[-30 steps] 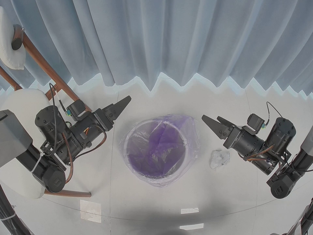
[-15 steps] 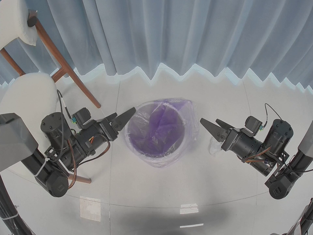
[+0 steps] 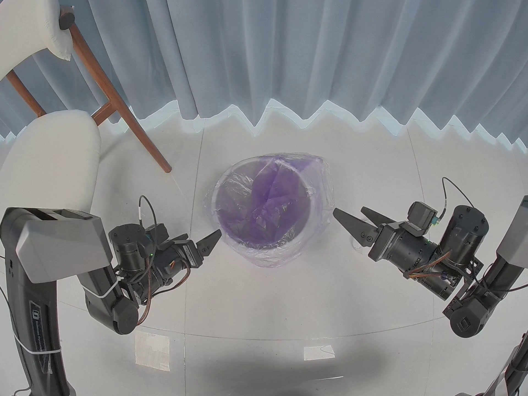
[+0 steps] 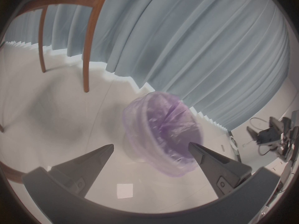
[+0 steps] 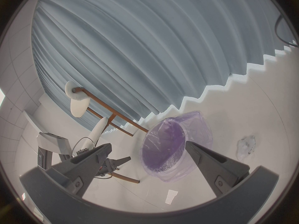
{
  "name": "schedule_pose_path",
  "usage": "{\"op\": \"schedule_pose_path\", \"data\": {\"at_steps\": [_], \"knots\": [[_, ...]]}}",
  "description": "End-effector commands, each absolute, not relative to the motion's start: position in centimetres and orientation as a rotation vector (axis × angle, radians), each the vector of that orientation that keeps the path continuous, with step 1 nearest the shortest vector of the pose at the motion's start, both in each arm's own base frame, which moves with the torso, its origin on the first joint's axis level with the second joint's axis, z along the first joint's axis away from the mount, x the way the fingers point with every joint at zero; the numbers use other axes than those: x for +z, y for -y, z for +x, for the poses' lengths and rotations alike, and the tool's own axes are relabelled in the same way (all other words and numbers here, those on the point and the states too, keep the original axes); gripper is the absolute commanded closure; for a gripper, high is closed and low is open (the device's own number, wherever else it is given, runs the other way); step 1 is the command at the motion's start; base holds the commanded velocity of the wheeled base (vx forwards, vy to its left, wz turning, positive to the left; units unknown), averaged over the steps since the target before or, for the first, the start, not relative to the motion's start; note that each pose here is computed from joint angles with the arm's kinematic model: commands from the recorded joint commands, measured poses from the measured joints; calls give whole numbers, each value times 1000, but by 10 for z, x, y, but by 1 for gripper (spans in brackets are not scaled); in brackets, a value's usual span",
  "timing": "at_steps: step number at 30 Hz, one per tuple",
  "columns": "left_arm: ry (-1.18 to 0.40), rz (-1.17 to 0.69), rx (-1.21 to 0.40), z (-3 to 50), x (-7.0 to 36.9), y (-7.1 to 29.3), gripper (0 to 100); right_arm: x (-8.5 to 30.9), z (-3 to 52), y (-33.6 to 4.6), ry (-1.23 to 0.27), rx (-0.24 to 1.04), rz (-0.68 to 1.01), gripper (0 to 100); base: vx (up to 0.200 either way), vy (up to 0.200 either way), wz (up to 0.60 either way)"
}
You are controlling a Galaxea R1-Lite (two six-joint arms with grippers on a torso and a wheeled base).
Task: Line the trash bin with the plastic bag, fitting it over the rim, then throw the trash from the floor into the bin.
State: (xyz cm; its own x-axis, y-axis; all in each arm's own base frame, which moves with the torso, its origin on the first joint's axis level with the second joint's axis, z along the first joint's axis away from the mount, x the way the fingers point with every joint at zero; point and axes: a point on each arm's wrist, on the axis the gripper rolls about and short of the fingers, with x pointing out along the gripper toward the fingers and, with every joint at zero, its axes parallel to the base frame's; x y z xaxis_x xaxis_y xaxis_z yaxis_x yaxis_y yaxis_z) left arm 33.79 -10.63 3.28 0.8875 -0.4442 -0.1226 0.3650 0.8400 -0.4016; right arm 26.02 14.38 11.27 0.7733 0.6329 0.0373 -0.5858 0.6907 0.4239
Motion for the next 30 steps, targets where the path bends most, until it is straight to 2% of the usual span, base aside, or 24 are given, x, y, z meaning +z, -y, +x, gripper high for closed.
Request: {"op": "schedule_pose_path", "data": {"at_steps": [1,5,16,30], "knots": [[-285,-365,-358,348,-3,98,0,112,260,-145,-106,691,423,0,0,0,0],[-309,-359,-342,352,-17,97,0,111,259,-146,-104,692,413,0,0,0,0],[-241,-367,-285,383,-34,98,0,112,256,-148,-99,705,396,0,0,0,0],[-220,-390,-285,393,-41,104,0,111,246,-158,-103,711,369,0,0,0,0]]}}
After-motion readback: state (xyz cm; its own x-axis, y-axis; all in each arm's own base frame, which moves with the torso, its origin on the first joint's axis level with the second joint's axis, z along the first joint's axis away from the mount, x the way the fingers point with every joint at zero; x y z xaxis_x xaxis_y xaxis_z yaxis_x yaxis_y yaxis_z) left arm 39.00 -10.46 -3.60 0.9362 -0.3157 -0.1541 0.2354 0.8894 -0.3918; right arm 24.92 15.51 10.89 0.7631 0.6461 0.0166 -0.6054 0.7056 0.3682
